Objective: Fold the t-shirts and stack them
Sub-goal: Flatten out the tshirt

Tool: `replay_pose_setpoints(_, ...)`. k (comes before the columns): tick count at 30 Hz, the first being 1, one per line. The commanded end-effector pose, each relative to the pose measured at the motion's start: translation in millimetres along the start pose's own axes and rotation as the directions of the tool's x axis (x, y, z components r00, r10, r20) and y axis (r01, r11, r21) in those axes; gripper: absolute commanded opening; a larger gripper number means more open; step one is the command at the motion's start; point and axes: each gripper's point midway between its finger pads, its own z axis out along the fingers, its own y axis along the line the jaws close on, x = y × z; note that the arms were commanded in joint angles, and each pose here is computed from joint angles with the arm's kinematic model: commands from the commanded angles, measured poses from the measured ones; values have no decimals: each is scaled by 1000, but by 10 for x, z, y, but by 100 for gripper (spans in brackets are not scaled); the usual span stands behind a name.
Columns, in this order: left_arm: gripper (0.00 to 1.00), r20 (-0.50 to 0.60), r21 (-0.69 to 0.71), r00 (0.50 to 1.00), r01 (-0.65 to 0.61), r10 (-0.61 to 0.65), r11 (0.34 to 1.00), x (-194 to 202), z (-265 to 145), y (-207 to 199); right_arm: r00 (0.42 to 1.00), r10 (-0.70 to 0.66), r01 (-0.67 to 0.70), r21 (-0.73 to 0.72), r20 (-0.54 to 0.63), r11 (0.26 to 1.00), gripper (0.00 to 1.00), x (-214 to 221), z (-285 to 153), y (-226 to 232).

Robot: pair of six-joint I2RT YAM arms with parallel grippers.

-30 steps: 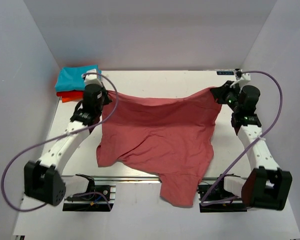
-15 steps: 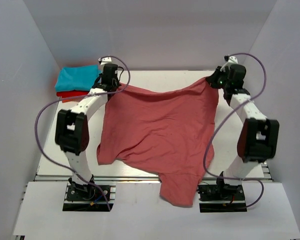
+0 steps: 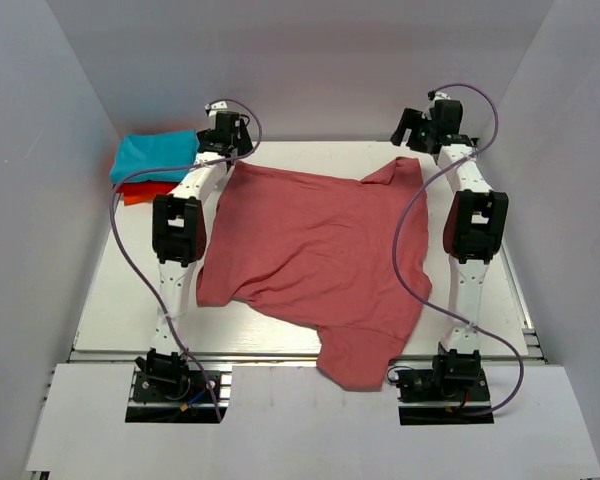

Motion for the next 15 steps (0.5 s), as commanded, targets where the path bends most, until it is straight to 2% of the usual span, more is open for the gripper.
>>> replay_pose_setpoints(1,100,90,102,996,5,-14,995,-740,-423,-146,1000,20,-20,5,-21,1000,90,-171,-214,105)
replay_pose_setpoints(2,100,73,105,997,0,-7,994,-666,-461,-121,1000,17,-17,6,23,1000,90,-382,-437,181)
replay_pose_setpoints(3,100,76,122,997,-9,0,992,-699,-559,-122,999,25,-25,24,21,999,90,-356,-493,161)
replay_pose_setpoints(4,100,38,109,999,-20,16,994,-523,-589,-44,1000,24,-24,43,15,999,90,-314,-633,154)
replay_pose_setpoints(5,100,73,134,997,-10,0,991,-751,-873,-38,1000,29,-28,54,-4,998,90,-236,-781,161)
replay_pose_setpoints(6,100,54,139,999,-14,7,990,-719,-990,0,1000,27,-27,58,12,998,90,-313,-963,210)
replay_pose_setpoints(7,100,36,133,999,-19,14,991,-683,-1103,60,996,48,-42,83,-71,996,90,-9,-1022,136)
replay_pose_setpoints(8,100,-61,111,997,-34,41,993,-333,-1162,189,992,45,-38,68,-117,997,90,196,-1124,342)
replay_pose_setpoints(9,100,-51,132,998,-25,32,991,-426,-1452,192,987,59,-48,78,-149,996,90,351,-1293,364)
replay_pose_setpoints(10,100,-131,111,990,-32,47,993,-58,-1520,296,981,72,-57,84,-180,995,90,485,-1370,377)
replay_pose_setpoints(11,100,-177,109,983,-27,46,994,101,-1644,373,978,77,-64,73,-196,995,90,599,-1444,482)
replay_pose_setpoints(12,100,-208,108,978,-11,34,994,230,-1757,434,967,88,-69,89,-238,994,90,903,-1677,473)
replay_pose_setpoints(14,100,-288,99,957,52,-22,994,603,-2088,610,973,86,-75,62,-216,995,90,965,-1876,673)
replay_pose_setpoints(15,100,-308,97,951,64,-31,993,724,-2192,673,957,100,-80,81,-274,993,90,1329,-1999,622)
